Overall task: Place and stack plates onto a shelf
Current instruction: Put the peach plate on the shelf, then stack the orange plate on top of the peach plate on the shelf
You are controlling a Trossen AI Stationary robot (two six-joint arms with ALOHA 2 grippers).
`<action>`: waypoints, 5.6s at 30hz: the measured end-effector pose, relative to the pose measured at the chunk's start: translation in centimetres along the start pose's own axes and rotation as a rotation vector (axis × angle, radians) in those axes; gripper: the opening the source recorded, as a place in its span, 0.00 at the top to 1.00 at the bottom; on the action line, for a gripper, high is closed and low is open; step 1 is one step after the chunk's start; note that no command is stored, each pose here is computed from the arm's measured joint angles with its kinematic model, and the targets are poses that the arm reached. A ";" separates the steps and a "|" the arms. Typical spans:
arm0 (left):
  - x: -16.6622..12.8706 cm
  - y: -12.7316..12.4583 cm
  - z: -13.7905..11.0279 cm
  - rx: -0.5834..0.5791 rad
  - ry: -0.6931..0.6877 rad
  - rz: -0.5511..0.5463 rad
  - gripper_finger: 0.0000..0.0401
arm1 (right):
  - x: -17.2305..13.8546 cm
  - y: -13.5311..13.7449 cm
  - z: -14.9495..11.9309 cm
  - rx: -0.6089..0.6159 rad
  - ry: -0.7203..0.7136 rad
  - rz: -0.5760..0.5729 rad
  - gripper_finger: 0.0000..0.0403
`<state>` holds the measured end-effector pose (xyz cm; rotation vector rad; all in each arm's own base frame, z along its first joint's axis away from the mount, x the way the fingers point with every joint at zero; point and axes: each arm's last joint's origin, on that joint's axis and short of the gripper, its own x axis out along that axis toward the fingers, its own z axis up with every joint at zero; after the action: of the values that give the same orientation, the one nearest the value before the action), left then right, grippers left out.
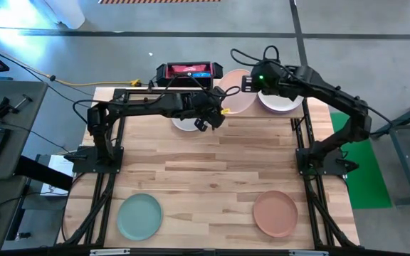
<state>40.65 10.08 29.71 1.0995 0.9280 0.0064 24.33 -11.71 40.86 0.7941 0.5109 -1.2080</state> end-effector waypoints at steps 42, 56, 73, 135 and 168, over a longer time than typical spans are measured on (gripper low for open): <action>-0.1 0.0 -0.1 -0.258 0.042 0.023 0.77 | 1.9 -0.5 -0.5 0.029 0.073 -0.148 1.00; -4.9 2.2 -1.2 -0.470 0.046 0.147 0.72 | 3.3 -2.3 2.0 -0.045 0.102 -0.143 1.00; -13.7 4.1 -3.7 -0.895 0.001 0.312 0.72 | 5.0 -4.9 5.4 -0.275 0.197 0.043 1.00; -15.0 4.4 -6.4 -1.140 0.081 0.378 0.72 | 15.6 -4.1 5.5 -0.491 0.386 0.094 0.83; -7.5 -5.2 -11.1 -1.016 0.393 -0.177 0.72 | 1.9 1.2 -0.7 -0.600 0.417 0.478 0.82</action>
<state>26.48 12.64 29.06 0.0636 1.1637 0.5106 26.05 -12.23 39.34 0.5929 0.9110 -0.3999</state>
